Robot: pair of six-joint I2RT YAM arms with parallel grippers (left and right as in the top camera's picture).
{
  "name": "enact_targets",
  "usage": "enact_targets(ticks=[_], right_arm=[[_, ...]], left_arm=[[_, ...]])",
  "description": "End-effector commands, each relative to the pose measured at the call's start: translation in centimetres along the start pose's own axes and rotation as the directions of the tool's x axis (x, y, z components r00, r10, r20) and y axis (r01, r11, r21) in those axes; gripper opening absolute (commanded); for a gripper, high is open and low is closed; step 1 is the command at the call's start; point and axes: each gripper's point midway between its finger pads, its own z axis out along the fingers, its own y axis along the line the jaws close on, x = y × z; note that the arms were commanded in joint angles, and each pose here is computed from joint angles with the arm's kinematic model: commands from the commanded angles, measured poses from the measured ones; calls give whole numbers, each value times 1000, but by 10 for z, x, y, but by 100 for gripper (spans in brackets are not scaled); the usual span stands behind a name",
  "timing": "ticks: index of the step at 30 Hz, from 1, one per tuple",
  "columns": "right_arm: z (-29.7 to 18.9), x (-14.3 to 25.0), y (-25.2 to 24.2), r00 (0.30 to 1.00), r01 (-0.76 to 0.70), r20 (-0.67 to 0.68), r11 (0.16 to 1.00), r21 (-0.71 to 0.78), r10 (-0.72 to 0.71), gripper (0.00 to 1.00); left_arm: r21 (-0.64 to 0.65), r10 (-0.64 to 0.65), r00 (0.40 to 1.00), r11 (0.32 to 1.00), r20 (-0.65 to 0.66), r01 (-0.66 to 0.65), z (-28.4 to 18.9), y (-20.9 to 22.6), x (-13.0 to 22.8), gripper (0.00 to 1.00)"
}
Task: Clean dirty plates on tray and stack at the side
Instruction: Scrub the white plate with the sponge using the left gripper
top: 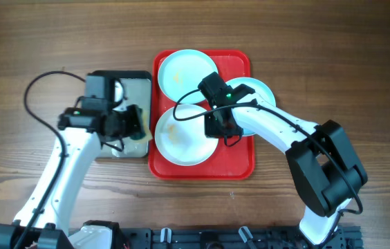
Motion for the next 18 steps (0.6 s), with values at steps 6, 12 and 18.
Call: enact_targets(ticks=[6,12,18], right_arm=[[3,-6,-6,1000,-22,22,999,42,22,4],[3,-6,-5,1000,-24,21,999,39,23,4],[3,-6,-5,1000,-23,21,999,39,22,4]], left_arm=[[29,32,999,999,4,-32,37,-48,39,4],[-61,77,996,995,-38,-79,70,-44,50,4],[-60,81,997,995,10,-80,82,-47,37,4]])
